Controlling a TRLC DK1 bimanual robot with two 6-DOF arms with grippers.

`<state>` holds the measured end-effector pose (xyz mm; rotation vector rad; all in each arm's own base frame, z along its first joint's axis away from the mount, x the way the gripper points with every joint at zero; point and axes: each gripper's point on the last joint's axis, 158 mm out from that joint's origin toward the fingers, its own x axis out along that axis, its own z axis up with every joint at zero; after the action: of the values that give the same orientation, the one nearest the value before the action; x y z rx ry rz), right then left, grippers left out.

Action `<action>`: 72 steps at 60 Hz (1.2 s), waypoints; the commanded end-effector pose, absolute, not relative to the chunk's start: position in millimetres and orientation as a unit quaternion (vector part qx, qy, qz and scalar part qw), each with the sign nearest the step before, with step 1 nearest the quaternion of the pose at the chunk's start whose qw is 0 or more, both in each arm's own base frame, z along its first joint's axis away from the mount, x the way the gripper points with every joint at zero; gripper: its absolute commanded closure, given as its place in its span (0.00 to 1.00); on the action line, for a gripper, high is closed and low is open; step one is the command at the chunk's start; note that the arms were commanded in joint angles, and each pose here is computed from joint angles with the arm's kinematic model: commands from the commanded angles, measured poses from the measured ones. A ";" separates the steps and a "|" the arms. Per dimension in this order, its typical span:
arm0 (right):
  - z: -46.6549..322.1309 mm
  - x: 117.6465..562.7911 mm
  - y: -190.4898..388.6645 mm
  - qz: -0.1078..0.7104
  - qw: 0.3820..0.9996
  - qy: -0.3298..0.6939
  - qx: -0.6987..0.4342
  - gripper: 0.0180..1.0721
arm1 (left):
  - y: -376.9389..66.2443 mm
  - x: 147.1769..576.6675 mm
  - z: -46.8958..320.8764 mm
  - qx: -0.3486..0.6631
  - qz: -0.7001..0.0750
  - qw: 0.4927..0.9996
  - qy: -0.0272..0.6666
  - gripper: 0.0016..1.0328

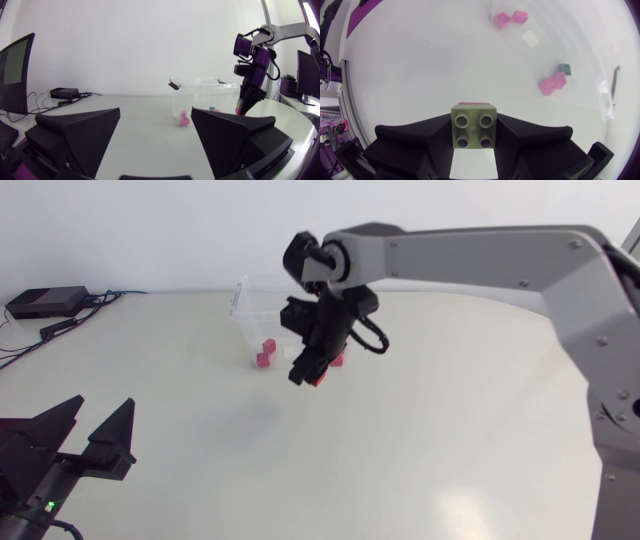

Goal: Place the duplo bricks in the container

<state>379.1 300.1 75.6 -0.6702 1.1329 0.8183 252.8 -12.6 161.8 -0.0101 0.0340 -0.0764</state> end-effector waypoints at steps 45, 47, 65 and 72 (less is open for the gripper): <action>230.9 516.3 283.7 0.299 0.909 0.266 -0.119 0.78 | -13.0 253.1 157.3 -0.016 -0.038 0.999 0.016 0.04; 231.5 519.4 282.3 0.295 0.912 0.261 -0.117 0.77 | -13.0 253.1 157.3 -0.016 -0.038 0.999 0.016 0.04; 242.3 547.7 267.6 0.252 0.941 0.201 -0.099 0.76 | -13.0 253.1 157.7 -0.015 -0.038 0.999 0.015 0.04; 234.2 555.4 269.4 0.246 0.943 0.197 -0.106 0.76 | -13.4 253.1 157.3 -0.016 -0.039 0.999 0.016 0.04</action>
<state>550.4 272.3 243.9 -0.2306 0.3946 0.5246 252.8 -12.6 161.8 -0.0101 0.0340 -0.0760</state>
